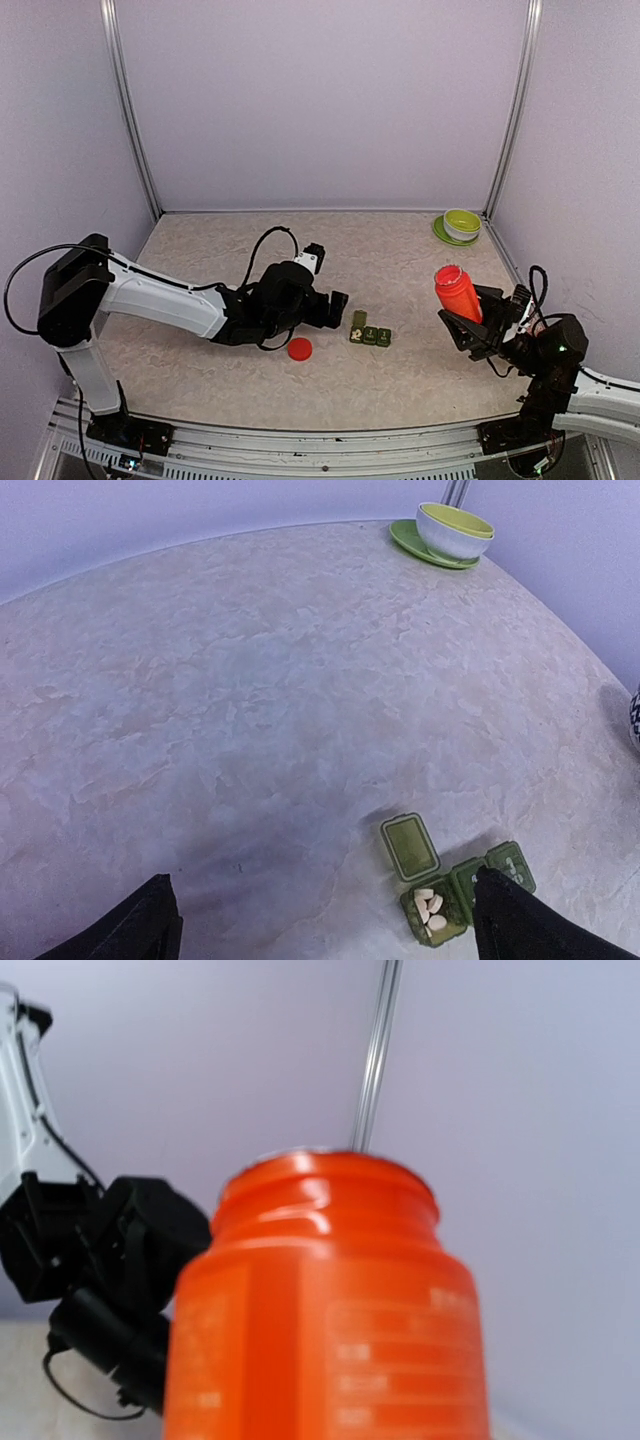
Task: Sort the pills into containers
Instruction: Pick up the lid of the pill bottle from the center of the board.
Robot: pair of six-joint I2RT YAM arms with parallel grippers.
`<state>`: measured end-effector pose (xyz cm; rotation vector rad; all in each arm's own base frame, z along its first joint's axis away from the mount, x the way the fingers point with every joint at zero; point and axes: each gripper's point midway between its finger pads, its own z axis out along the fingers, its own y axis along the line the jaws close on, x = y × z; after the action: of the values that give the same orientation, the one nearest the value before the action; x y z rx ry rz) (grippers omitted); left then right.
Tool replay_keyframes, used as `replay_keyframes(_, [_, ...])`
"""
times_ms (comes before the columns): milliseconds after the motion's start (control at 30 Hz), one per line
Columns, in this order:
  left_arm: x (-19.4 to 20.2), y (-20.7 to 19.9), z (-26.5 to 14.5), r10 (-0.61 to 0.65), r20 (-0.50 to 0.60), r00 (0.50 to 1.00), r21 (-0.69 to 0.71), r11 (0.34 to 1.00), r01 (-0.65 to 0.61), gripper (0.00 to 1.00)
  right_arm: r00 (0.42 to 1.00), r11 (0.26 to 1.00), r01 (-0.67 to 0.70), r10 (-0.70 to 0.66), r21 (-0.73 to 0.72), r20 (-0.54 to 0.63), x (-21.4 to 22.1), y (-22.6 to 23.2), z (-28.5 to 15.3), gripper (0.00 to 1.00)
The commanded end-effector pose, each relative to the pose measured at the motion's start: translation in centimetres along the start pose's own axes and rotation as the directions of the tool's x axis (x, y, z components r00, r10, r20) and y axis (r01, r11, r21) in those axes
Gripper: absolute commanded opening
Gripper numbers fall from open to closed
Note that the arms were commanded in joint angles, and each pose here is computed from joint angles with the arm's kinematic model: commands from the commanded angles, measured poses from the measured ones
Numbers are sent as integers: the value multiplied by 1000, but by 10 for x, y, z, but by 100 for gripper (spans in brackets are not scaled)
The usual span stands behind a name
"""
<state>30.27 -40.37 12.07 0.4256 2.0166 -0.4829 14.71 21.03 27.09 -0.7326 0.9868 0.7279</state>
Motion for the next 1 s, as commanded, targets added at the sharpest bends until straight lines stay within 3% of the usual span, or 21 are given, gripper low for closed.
replay_keyframes(0, [28,20,-26,31,-133,991,-35,999,-36,99,994,999,30,-31,11,109,-31,-2,-1,22])
replay_keyframes(500, [76,48,-76,81,-340,937,-99,988,-121,97,1000,1000,-16,16,13,3,-14,-4,0,21])
replay_keyframes(967, [117,29,-59,171,-451,876,5,982,-189,91,997,999,-33,33,3,-70,4,-2,5,21])
